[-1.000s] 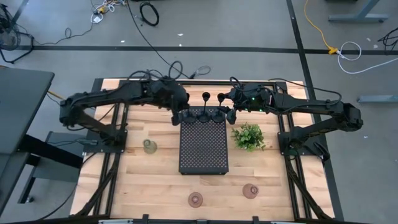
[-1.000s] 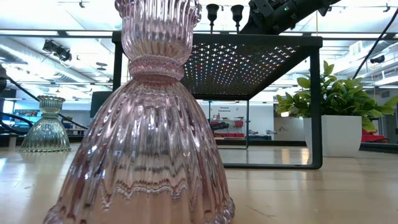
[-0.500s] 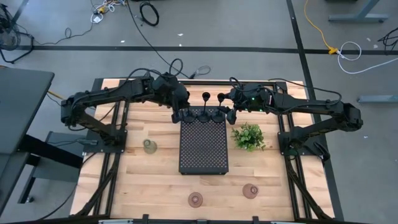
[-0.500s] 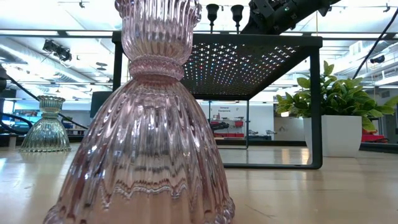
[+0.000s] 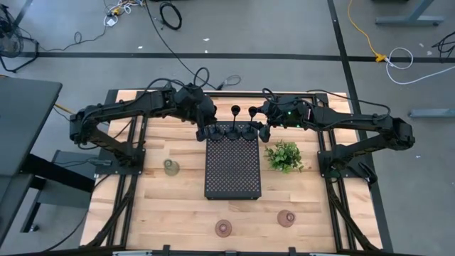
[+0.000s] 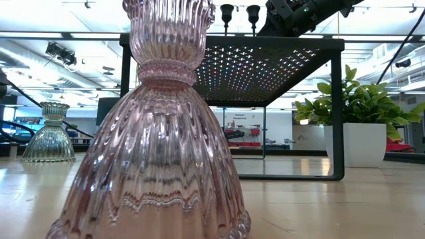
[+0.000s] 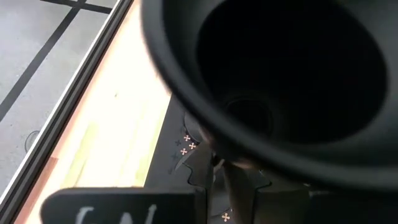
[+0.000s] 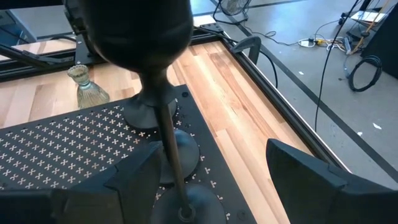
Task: Pick & Place candle stick holders
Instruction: Put the black candle holder on the shelf, then put the green glass candle holder on the shelf
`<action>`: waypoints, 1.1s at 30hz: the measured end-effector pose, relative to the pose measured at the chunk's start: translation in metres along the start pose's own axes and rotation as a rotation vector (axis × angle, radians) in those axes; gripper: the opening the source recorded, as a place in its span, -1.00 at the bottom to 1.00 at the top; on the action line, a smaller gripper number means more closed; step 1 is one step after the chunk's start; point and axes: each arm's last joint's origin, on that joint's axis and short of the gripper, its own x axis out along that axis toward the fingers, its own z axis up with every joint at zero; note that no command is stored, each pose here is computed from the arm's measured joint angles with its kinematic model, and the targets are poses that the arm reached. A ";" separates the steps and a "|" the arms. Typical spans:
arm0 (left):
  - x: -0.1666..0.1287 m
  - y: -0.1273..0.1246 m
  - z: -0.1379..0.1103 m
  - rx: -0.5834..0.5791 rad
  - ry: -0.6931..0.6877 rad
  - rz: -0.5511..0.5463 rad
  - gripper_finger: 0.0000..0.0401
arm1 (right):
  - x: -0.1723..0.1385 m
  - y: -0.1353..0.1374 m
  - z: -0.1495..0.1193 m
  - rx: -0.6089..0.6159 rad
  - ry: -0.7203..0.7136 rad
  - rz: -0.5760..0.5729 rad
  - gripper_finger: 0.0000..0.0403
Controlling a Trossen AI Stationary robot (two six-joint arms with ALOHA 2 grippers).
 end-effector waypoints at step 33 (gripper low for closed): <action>-0.064 -0.002 -0.016 0.006 0.024 0.031 -0.11 | 0.000 0.000 -0.002 -0.001 0.020 -0.001 0.42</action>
